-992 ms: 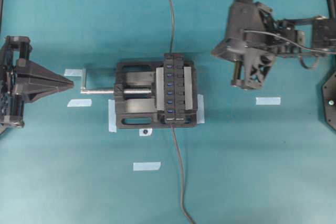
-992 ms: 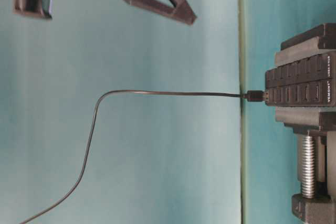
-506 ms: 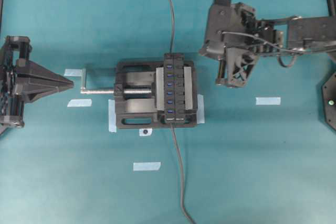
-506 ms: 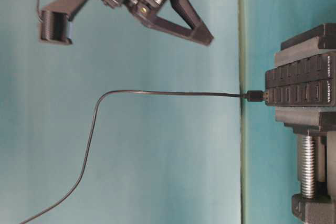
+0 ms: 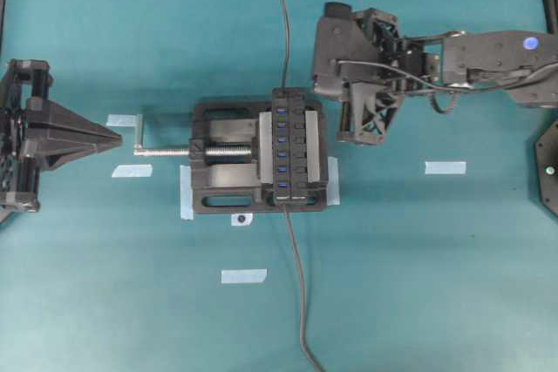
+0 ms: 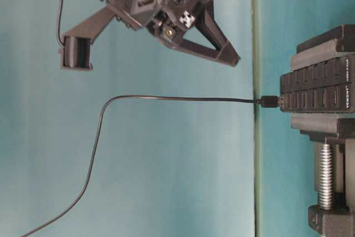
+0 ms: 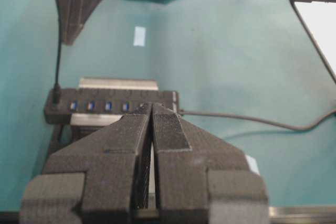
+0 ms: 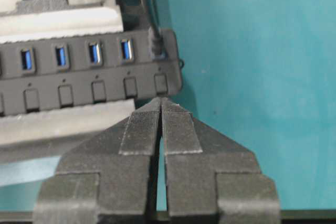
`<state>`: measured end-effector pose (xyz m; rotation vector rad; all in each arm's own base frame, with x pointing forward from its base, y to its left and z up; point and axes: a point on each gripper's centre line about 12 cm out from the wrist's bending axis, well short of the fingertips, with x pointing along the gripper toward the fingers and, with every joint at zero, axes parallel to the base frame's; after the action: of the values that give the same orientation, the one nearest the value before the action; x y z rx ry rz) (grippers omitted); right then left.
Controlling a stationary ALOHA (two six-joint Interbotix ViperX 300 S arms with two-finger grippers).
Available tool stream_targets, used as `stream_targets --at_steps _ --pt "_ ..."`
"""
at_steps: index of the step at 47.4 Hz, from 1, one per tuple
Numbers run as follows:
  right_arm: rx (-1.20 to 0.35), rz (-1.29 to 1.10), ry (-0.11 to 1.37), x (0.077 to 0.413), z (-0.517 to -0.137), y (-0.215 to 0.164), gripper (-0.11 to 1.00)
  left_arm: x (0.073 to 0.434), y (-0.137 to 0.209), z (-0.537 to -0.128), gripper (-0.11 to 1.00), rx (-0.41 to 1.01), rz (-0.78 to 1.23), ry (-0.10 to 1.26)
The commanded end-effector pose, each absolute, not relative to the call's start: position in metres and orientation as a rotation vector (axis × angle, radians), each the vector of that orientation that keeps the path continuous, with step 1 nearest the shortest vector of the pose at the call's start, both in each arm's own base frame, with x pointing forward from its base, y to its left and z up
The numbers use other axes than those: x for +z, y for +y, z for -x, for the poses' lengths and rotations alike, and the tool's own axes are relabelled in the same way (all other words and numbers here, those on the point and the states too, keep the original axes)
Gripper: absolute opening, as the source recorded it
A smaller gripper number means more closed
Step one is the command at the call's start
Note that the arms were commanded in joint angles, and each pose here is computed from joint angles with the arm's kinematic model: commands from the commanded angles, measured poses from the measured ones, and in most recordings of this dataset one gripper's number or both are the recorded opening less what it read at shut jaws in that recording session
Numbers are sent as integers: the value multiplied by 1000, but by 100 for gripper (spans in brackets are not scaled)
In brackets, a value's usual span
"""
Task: Insert the USB into the center port of the fixed hub
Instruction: 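Move the right gripper over the hub toward the black USB cable, then close the right gripper on the black USB plug near the hub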
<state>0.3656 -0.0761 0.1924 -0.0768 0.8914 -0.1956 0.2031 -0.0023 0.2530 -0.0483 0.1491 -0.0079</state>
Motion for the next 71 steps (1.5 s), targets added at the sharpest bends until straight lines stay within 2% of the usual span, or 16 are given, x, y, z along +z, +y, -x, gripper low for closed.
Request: stream_targets --at_steps 1,29,43,48,51,61,63,71 --pt "-195 93 853 204 -373 -78 2 263 -3 -206 1 -10 48 121" --pt "-193 92 853 200 -378 -79 2 261 -3 -206 1 -10 50 126" --pt "-188 86 840 195 -383 -79 10 262 -3 -206 1 -10 50 123" --pt "-184 87 815 197 -386 -78 21 262 -3 -206 1 -10 50 126" --pt "-182 87 812 195 -387 -78 33 262 -3 -206 1 -10 51 125" --pt "-180 86 822 190 -389 -79 82 261 -3 -206 1 -10 51 126" --pt "-179 86 822 189 -389 -79 86 261 -2 -206 1 -9 52 126" --pt "-176 87 804 189 -391 -78 84 261 -3 -205 1 -10 53 128"
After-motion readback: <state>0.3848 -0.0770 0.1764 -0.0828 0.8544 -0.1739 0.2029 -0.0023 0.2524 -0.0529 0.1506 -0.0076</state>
